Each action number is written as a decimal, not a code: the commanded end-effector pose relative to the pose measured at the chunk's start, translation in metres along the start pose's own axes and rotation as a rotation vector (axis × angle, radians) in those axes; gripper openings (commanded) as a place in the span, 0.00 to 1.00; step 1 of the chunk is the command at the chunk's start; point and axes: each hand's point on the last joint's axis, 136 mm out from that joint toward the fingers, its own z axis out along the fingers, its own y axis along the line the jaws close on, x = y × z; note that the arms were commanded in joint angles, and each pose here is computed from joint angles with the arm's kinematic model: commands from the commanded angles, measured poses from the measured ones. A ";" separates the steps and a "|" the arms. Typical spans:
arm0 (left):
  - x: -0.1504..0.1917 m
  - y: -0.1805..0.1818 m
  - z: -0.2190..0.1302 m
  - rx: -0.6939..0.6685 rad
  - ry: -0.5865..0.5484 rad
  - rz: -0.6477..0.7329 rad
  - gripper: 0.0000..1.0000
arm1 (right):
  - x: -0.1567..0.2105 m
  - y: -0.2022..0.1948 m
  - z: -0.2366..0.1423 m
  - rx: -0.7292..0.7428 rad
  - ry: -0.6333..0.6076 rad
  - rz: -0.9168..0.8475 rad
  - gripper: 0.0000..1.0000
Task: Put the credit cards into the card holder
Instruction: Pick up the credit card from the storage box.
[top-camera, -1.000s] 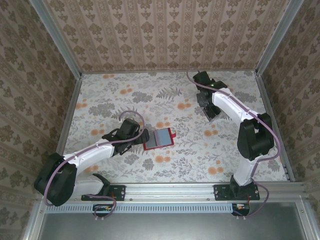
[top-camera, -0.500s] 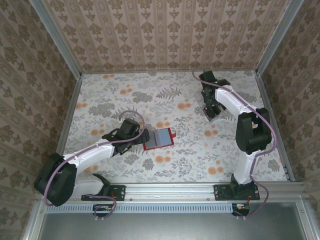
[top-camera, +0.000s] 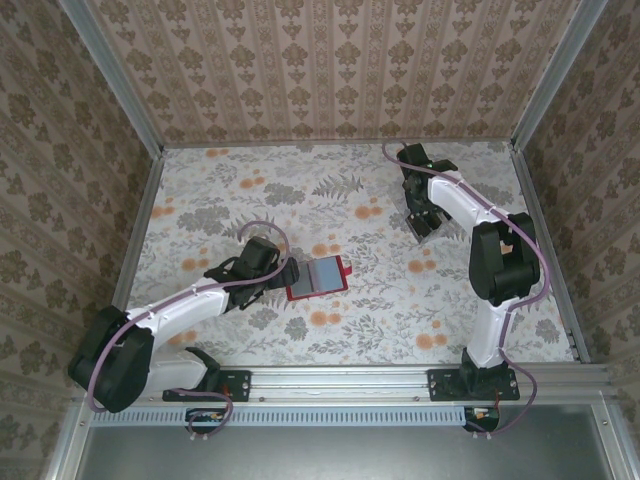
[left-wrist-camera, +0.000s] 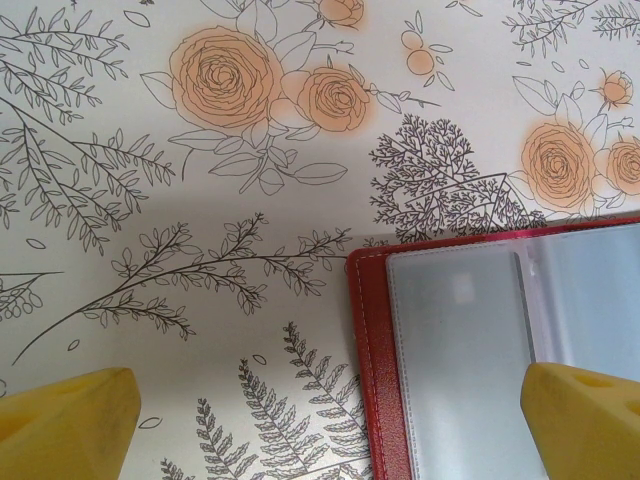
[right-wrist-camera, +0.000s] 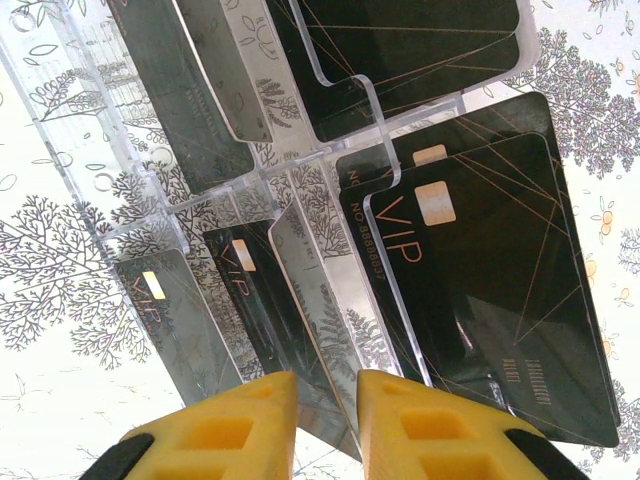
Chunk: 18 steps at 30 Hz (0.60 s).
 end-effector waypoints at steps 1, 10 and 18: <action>-0.007 -0.007 -0.004 0.024 -0.020 -0.007 1.00 | 0.003 -0.005 0.000 0.028 0.021 -0.037 0.22; -0.008 -0.008 -0.006 0.027 -0.027 -0.007 1.00 | 0.004 -0.005 0.001 0.029 0.026 -0.067 0.14; -0.008 -0.009 -0.007 0.030 -0.029 -0.006 1.00 | -0.001 -0.005 -0.008 0.024 -0.006 -0.090 0.05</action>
